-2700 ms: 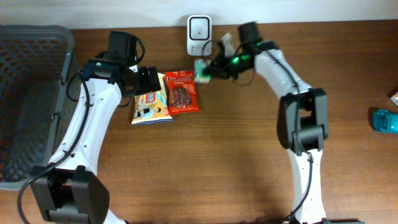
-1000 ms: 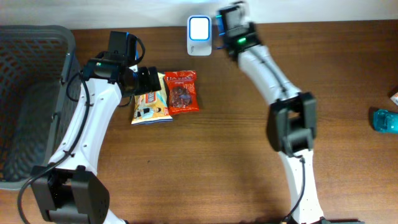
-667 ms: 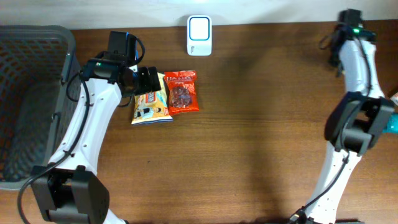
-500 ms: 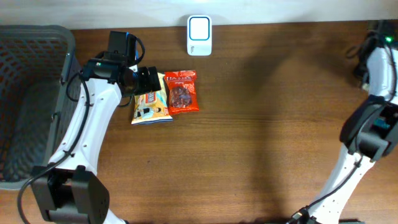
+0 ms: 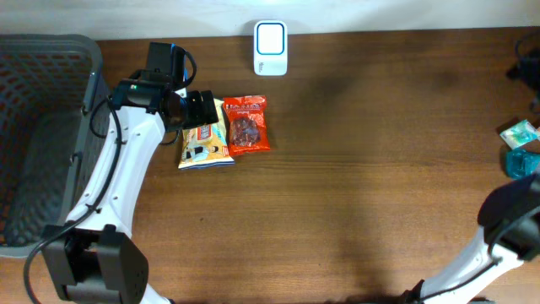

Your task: Scan the item barcode

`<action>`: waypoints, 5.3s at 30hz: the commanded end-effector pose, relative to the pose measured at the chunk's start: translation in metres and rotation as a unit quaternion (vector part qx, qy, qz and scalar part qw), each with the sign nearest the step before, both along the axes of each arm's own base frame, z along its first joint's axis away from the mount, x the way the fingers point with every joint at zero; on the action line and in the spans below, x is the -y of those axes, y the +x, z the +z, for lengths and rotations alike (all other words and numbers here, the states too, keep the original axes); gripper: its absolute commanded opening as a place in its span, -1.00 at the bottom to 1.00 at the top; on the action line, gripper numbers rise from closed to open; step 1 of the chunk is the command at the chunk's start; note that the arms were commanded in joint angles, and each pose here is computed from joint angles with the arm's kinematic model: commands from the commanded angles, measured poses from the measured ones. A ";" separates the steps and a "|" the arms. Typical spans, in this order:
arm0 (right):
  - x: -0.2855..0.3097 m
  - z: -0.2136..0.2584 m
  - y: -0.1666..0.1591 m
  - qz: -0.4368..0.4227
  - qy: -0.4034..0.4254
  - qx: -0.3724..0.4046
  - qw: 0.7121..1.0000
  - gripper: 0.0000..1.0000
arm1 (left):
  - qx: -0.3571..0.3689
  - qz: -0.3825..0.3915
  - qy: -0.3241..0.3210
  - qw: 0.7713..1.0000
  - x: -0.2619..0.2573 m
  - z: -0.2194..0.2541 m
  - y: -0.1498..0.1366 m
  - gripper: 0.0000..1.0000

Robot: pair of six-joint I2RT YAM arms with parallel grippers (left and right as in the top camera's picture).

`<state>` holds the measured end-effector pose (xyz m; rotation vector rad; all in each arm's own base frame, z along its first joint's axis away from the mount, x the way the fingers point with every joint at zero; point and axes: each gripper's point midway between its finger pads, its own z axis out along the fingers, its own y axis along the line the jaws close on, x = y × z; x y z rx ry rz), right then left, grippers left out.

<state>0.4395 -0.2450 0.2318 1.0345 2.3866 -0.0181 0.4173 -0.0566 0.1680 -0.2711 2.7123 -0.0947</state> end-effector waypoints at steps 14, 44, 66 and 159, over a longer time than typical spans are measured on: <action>-0.350 -0.095 0.042 0.365 0.161 -0.115 0.910 0.97 | -0.004 0.007 0.002 1.000 -0.002 -0.003 0.000 0.98; -0.092 -0.037 -0.069 0.059 0.173 -0.167 0.969 0.97 | -0.068 -0.199 -0.139 0.968 0.150 -0.087 0.000 0.89; -0.092 -0.037 -0.069 0.059 0.173 -0.167 0.969 0.97 | 0.007 -0.116 0.079 0.990 0.092 -0.142 0.063 0.96; -0.092 -0.037 -0.069 0.059 0.173 -0.167 0.969 0.97 | -0.123 -0.365 0.164 0.908 0.281 -0.118 -0.091 -0.17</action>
